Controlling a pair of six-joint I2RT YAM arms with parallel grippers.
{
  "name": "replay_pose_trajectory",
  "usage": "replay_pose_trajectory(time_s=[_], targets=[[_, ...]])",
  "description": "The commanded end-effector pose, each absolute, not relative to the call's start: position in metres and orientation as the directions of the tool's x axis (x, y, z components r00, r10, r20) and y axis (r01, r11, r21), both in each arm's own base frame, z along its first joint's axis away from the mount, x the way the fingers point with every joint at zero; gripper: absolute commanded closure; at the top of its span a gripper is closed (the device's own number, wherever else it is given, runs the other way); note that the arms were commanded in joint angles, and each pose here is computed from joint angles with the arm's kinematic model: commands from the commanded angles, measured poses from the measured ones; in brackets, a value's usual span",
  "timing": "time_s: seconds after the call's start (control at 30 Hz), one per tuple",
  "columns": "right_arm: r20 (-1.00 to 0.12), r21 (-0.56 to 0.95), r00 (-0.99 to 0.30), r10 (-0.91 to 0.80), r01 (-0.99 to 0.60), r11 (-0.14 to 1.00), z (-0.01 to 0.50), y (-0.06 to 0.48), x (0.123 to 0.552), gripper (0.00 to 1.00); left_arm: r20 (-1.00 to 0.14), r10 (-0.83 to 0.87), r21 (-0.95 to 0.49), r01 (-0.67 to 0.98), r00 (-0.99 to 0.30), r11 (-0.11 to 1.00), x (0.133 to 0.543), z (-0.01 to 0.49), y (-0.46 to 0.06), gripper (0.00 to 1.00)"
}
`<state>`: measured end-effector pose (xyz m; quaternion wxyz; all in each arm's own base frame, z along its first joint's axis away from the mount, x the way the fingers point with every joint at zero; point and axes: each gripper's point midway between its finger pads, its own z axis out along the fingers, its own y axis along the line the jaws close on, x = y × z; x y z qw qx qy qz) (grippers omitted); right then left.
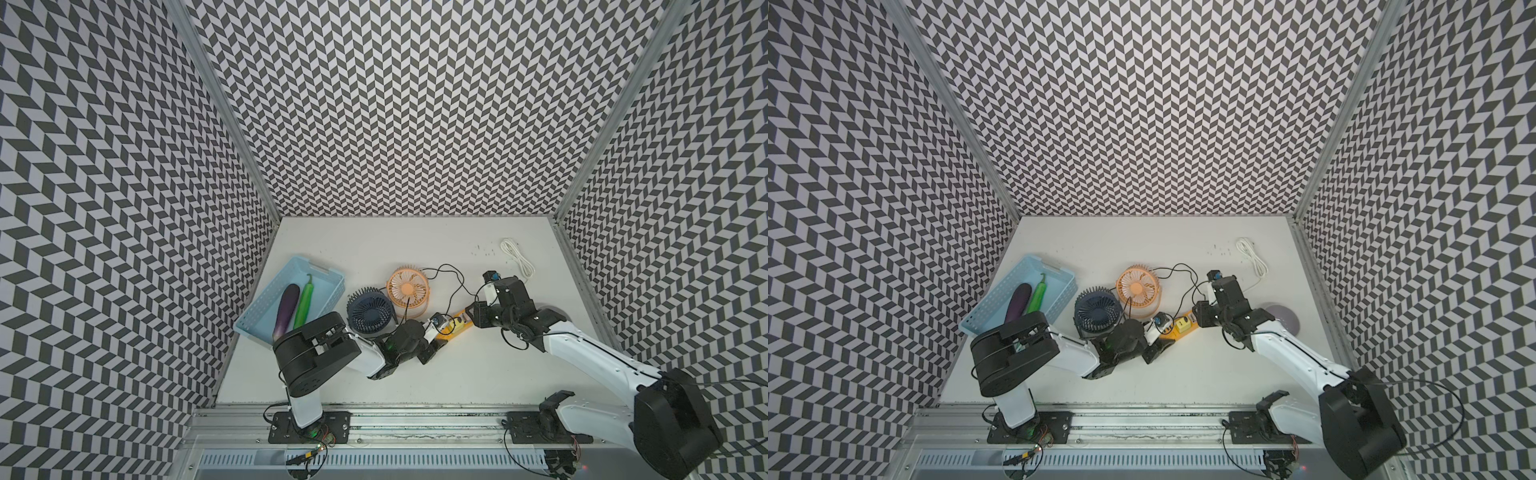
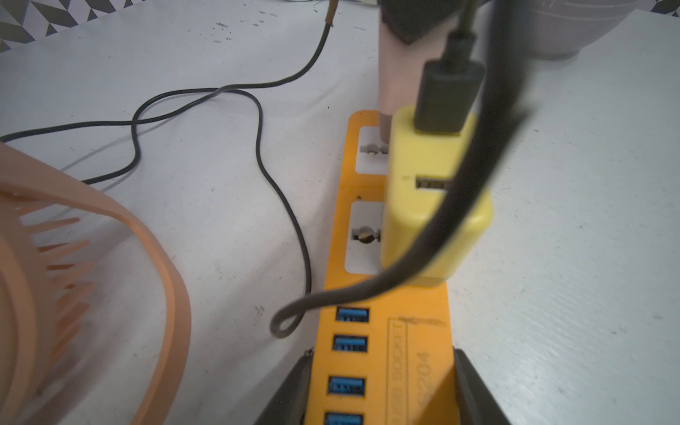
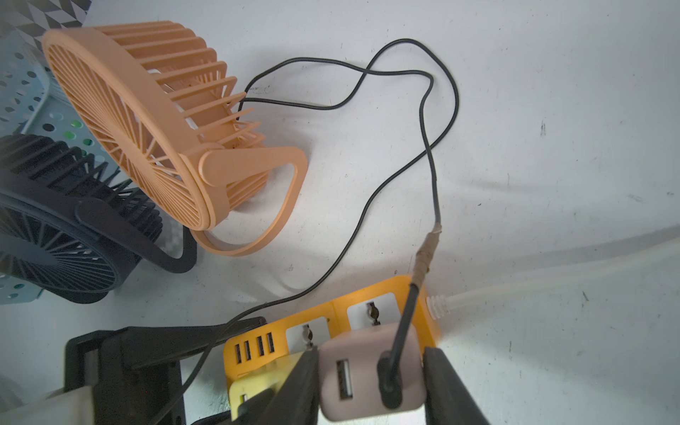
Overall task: Unplug the desk fan from the power strip
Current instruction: Remove the plug from the socket.
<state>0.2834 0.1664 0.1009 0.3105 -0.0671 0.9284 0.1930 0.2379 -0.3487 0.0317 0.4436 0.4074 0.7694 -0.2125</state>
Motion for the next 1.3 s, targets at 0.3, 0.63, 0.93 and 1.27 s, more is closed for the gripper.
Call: replay_pose_trajectory(time_s=[0.3,0.63,0.93,1.27], targets=[[-0.722,0.269,-0.691,-0.036,-0.328,0.906,0.138,0.196,0.29,0.91,-0.814,0.495,0.055,0.809,-0.303,0.585,0.237,0.013,-0.341,0.75],[-0.683,0.35,-0.728,0.058,-0.257,0.901,0.135,0.173,0.302,0.91,-0.814,0.491,0.052,0.803,-0.311,0.594,0.238,0.012,-0.339,0.75],[-0.721,0.277,-0.692,-0.034,-0.332,0.902,0.142,0.195,0.289,0.91,-0.813,0.493,0.051,0.806,-0.309,0.59,0.237,0.011,-0.341,0.76],[-0.7,0.307,-0.713,0.042,-0.247,0.919,0.137,0.173,0.3,0.91,-0.813,0.492,0.046,0.807,-0.312,0.588,0.236,0.011,-0.34,0.76]])
